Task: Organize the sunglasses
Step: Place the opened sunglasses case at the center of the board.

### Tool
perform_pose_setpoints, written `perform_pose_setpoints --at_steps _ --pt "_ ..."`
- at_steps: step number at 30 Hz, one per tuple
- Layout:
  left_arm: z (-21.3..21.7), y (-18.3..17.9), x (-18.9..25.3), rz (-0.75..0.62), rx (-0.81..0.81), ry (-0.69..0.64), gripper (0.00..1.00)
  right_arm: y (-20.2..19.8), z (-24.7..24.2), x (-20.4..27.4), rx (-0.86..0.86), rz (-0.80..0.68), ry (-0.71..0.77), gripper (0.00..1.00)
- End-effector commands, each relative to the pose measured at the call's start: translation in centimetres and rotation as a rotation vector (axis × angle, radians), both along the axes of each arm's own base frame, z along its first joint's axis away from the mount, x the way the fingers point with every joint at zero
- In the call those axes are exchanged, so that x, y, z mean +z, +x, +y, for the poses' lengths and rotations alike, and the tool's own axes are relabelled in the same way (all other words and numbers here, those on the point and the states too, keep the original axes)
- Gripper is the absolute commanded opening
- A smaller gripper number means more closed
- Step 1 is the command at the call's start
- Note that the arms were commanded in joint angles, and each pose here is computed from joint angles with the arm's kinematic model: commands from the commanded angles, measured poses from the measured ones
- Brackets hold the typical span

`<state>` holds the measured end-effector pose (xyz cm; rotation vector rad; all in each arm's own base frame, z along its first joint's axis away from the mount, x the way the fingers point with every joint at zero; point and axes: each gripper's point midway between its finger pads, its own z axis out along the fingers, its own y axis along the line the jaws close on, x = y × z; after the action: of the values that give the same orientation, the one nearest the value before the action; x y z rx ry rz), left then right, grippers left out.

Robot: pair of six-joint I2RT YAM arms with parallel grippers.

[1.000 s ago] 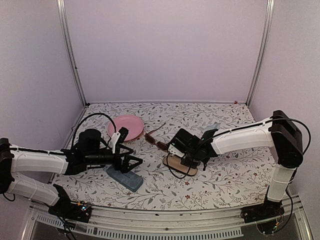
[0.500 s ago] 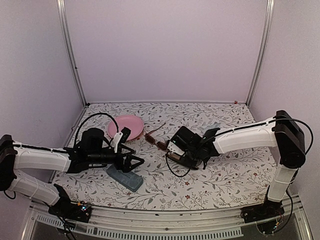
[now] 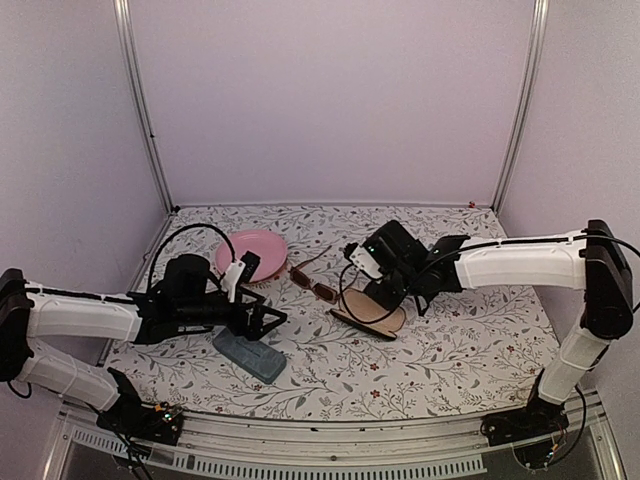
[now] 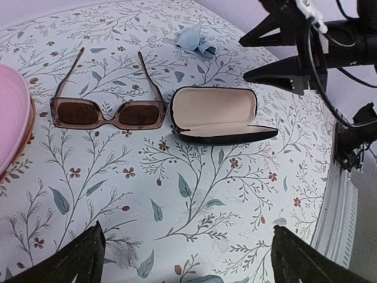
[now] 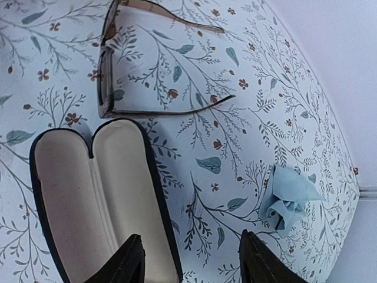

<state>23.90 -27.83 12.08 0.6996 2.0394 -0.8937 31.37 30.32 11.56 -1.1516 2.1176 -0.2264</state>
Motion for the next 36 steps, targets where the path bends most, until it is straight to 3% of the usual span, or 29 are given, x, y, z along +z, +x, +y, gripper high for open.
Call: perform_pose_setpoints --at_steps 1,10,16,27,36 --pt "1.1 1.9 0.8 -0.01 0.104 0.025 0.99 1.7 -1.4 1.6 -0.141 0.031 0.181 0.59" --pt "2.4 2.8 1.0 -0.012 0.199 0.062 0.99 6.9 -9.1 0.9 -0.502 0.097 0.371 0.61" --pt "2.1 2.8 1.3 -0.007 0.188 0.046 0.99 10.3 -13.5 -0.7 -0.649 0.146 0.448 0.6" --pt "1.7 2.4 1.0 0.005 0.163 0.044 0.99 17.4 -16.7 -2.3 -0.713 0.268 0.735 0.51" --pt "1.6 2.3 0.9 0.007 0.154 0.039 0.99 19.8 -16.0 -5.2 -0.721 0.356 0.821 0.44"
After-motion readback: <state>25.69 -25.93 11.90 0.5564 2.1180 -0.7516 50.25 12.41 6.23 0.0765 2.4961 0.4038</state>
